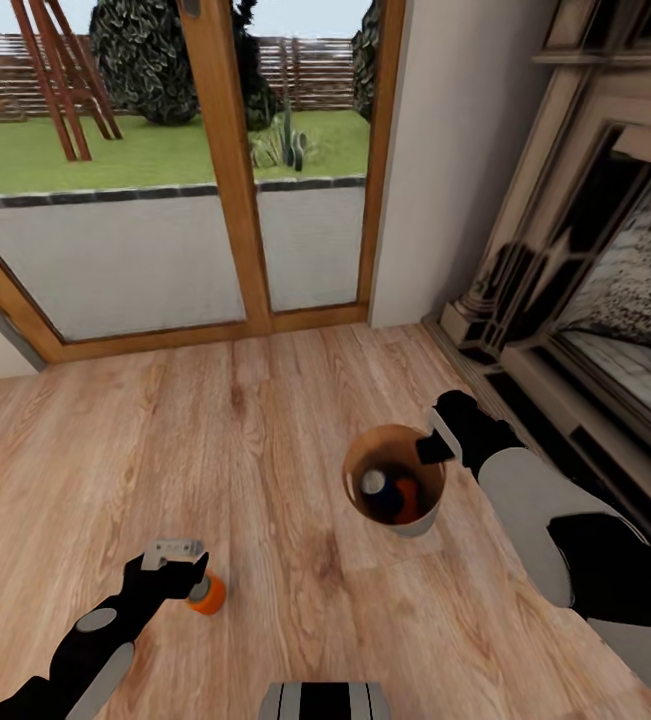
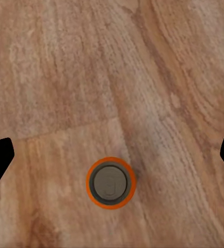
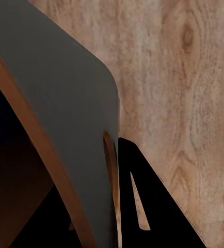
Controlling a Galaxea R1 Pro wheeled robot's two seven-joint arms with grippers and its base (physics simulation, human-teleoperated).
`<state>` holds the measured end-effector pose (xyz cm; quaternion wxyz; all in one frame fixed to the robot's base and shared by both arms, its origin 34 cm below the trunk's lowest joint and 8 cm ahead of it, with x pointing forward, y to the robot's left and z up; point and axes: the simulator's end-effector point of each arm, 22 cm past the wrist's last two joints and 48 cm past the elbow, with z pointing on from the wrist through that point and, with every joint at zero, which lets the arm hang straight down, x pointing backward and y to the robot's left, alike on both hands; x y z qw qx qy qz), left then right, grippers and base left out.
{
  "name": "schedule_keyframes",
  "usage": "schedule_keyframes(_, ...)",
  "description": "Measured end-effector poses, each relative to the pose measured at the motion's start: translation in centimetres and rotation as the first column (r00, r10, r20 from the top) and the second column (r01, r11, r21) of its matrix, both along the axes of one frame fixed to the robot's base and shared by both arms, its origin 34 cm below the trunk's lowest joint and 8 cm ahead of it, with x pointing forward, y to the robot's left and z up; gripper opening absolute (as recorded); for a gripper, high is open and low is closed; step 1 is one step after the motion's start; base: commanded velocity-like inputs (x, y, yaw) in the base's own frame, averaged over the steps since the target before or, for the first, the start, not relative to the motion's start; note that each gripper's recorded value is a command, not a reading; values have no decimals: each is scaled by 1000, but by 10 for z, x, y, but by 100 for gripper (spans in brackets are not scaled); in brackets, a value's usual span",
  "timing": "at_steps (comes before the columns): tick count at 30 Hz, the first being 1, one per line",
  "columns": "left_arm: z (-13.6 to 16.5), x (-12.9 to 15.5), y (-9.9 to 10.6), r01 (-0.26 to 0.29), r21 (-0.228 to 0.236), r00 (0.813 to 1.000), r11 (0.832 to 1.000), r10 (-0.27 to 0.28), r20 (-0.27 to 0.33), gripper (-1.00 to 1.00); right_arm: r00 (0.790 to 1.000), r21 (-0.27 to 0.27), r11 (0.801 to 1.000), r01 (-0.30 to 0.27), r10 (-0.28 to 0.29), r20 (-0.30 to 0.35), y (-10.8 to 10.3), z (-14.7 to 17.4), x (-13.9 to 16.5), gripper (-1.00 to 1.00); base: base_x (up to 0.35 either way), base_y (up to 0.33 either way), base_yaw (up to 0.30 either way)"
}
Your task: Put the three can of soda from the living room inside the tash can in the kitchen.
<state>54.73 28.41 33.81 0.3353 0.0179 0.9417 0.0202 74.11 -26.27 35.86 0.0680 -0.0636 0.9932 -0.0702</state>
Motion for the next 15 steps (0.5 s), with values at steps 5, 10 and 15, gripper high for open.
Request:
schedule_keyframes(5,0,-1,-2,-1,-7,1000,1000,1,-6,100,1000,71,997,22,-21,-22,-6,0,-2,-100,99,0,0)
schedule_keyframes(10,0,-1,-2,-1,-9,1000,1000,1,-6,100,998,87,995,38,-33,-62,-15,2,-4,-100,62,0,0)
schedule_keyframes(15,0,-1,-2,-1,-9,1000,1000,1,-6,100,996,94,994,50,-42,-84,-16,8,-3,-100,11,0,0)
